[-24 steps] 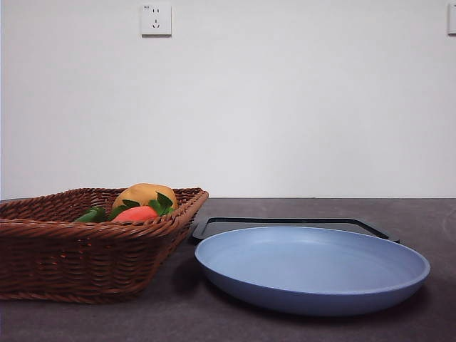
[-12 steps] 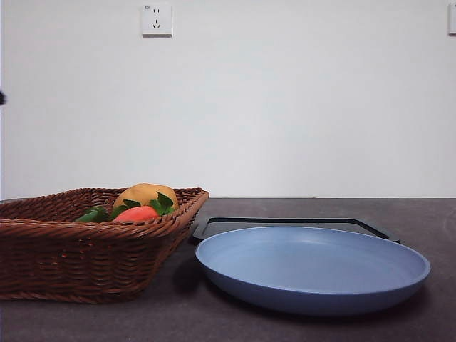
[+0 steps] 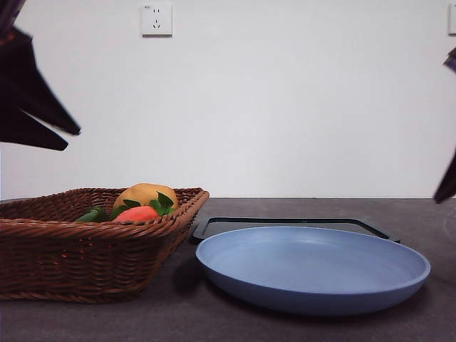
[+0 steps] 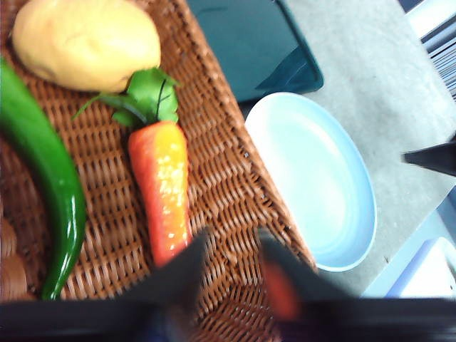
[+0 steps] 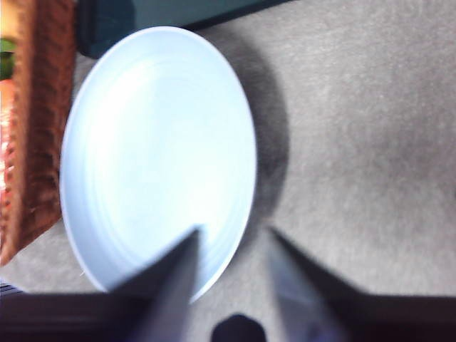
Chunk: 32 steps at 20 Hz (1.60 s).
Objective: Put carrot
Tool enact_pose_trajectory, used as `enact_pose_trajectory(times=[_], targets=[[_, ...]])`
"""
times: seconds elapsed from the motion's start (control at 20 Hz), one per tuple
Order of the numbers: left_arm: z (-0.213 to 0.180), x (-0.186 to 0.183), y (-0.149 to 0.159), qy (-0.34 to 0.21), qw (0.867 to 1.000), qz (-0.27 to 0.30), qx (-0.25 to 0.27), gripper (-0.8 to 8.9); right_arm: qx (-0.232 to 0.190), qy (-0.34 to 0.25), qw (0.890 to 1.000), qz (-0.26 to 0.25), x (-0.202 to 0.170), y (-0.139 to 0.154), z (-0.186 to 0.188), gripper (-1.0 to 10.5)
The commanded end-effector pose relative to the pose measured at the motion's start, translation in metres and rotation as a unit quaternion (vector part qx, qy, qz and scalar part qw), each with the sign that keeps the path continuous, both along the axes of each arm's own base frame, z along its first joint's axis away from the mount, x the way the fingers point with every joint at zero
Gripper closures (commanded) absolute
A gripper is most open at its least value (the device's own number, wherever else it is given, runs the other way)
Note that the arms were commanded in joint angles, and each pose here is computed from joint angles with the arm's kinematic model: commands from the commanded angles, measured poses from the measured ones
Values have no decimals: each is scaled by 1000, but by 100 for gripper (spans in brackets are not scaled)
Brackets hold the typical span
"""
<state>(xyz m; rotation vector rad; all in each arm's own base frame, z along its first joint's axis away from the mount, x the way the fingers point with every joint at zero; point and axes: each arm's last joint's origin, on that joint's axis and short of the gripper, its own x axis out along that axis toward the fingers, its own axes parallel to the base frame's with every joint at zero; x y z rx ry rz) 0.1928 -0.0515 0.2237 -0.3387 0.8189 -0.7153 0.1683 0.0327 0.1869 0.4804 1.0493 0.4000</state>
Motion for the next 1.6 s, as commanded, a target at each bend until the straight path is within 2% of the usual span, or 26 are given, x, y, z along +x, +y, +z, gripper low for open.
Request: enact_pose_trajectory(times=[0.05,0.35,0.7,0.85,0.95,1.05,1.15,1.4,1.6], targets=[[3,2,-2,-14,1000,-10,0,539,-3,-2,1000,5,8,1,-3,674],[3,1,-3,-12,1000,-14,0,539,4,13,1000,16,27,14,-20,678],[3,1,-3,-11,1000,-14,0,539,7,45,999,25,42,29,-45,836],[3,1,-3,-11,1000,-14,1,539,-9,50,999,15,43,28,-49,934],[3,1,-3,-11,1000,-14,0,537,-12,52,999,8,43,28,-49,943],[3,2,-4,-17,1000,-16,0,483,-9,52,999,8,43,28,-48,943],[4,2,-8,-25,999,-22,2,476,-8,54,998,7,41,28,-46,943],[13,6,-32,-42,995,-4,85,476,-11,51,999,11,29,25,-32,943],[17,22,-61,-54,981,-25,183,476,-9,29,999,13,22,23,-20,943]])
